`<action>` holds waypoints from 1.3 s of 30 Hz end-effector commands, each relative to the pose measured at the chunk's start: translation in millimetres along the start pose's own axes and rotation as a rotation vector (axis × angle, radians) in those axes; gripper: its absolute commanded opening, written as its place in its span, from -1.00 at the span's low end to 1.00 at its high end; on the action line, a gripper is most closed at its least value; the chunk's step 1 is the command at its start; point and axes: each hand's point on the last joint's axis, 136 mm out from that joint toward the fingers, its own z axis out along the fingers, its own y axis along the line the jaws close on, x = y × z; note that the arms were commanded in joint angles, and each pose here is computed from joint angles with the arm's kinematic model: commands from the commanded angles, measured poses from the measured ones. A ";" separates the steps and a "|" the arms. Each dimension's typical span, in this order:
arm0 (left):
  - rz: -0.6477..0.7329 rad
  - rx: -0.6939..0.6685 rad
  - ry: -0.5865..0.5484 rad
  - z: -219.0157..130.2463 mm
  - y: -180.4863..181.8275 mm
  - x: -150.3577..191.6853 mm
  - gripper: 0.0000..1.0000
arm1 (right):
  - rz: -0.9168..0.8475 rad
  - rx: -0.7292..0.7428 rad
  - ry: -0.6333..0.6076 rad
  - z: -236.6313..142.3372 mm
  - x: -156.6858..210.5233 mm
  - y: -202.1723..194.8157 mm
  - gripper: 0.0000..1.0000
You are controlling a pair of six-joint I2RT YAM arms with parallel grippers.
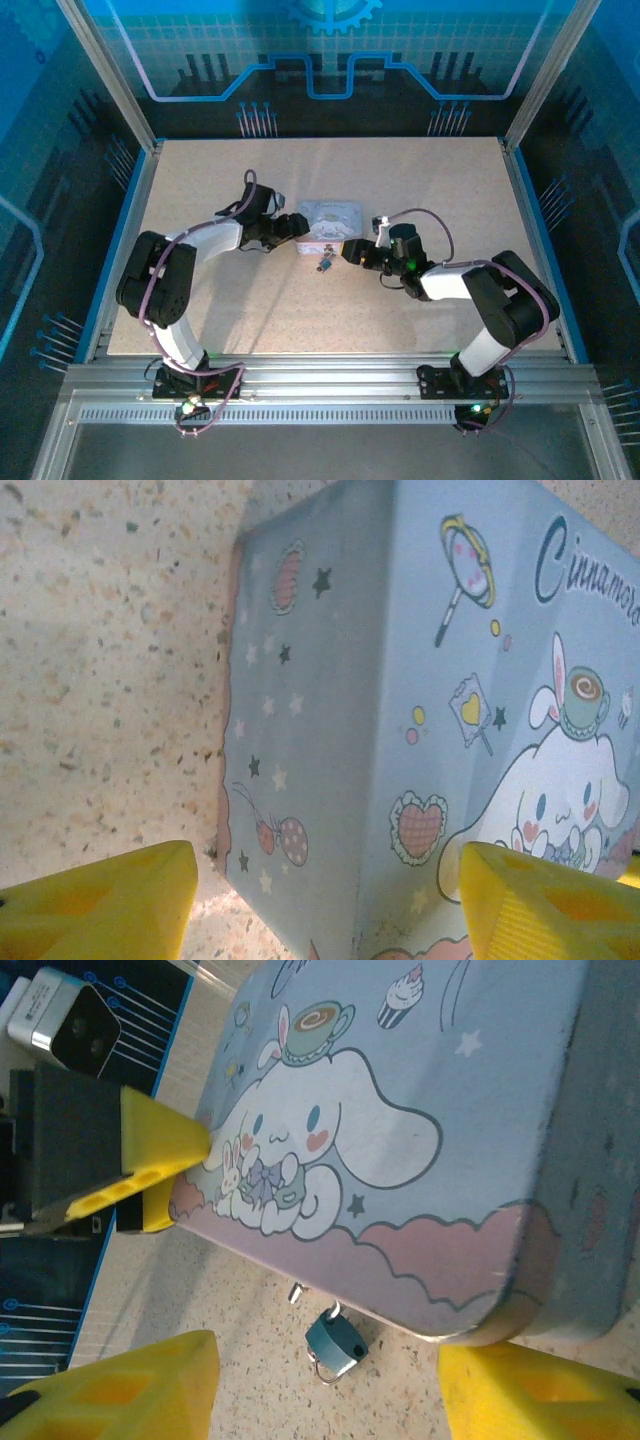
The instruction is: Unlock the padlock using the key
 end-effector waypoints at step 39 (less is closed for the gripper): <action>-0.092 -0.070 0.017 -12.2 25.0 52.0 0.41 | -0.096 -0.208 0.031 16.5 19.2 19.9 0.49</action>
